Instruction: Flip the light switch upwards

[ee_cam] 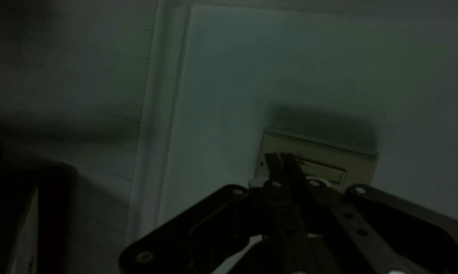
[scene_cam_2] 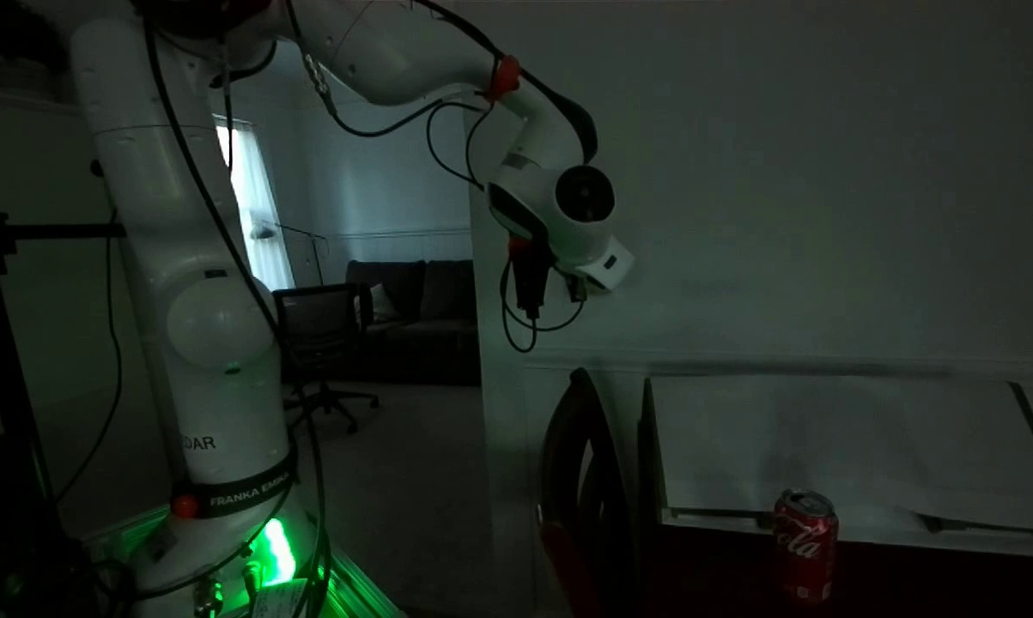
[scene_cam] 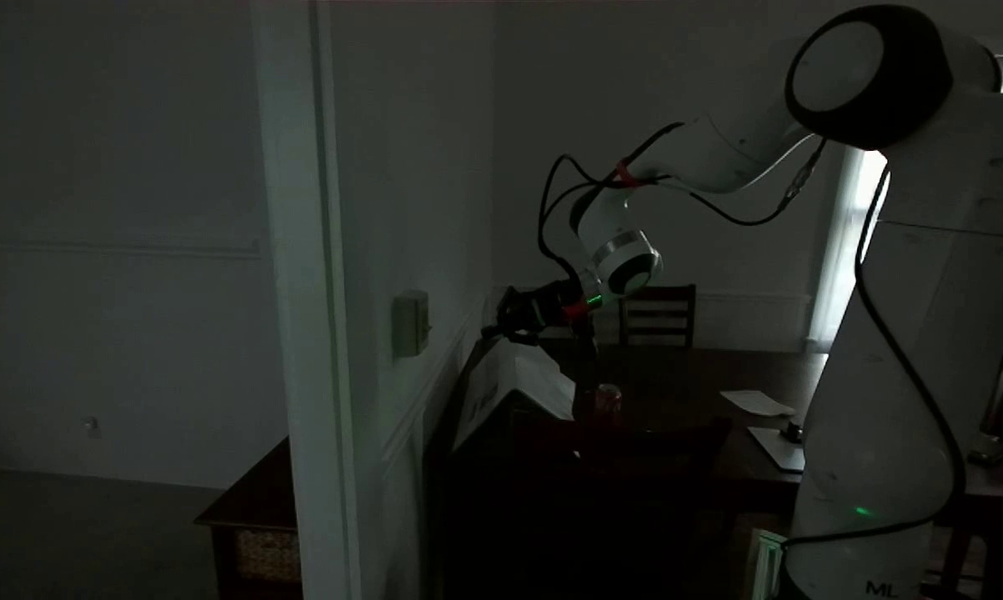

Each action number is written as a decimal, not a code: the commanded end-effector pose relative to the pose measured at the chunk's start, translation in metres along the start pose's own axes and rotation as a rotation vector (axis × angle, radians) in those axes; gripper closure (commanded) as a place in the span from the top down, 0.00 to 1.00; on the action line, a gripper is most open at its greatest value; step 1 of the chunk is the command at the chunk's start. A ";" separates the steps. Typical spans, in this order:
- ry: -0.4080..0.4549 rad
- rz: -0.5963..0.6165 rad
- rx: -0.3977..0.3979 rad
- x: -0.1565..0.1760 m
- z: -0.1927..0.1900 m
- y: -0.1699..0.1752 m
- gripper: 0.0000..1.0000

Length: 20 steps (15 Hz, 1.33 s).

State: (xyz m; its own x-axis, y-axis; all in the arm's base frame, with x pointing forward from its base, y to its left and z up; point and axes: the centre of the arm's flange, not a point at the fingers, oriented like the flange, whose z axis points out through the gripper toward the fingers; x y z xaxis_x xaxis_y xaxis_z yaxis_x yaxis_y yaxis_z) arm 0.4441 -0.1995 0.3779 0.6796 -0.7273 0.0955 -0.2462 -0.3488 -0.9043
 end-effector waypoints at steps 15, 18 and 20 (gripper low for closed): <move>0.052 0.130 0.204 0.033 0.085 0.017 0.05; 0.060 0.155 0.223 0.037 0.092 0.020 0.06; 0.063 0.162 0.235 0.039 0.097 0.022 0.05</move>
State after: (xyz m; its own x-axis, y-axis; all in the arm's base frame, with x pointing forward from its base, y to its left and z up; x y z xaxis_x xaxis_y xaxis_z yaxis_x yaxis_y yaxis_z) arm 0.5198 -0.1759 0.3277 0.6101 -0.7916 -0.0341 -0.2049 -0.1162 -0.9719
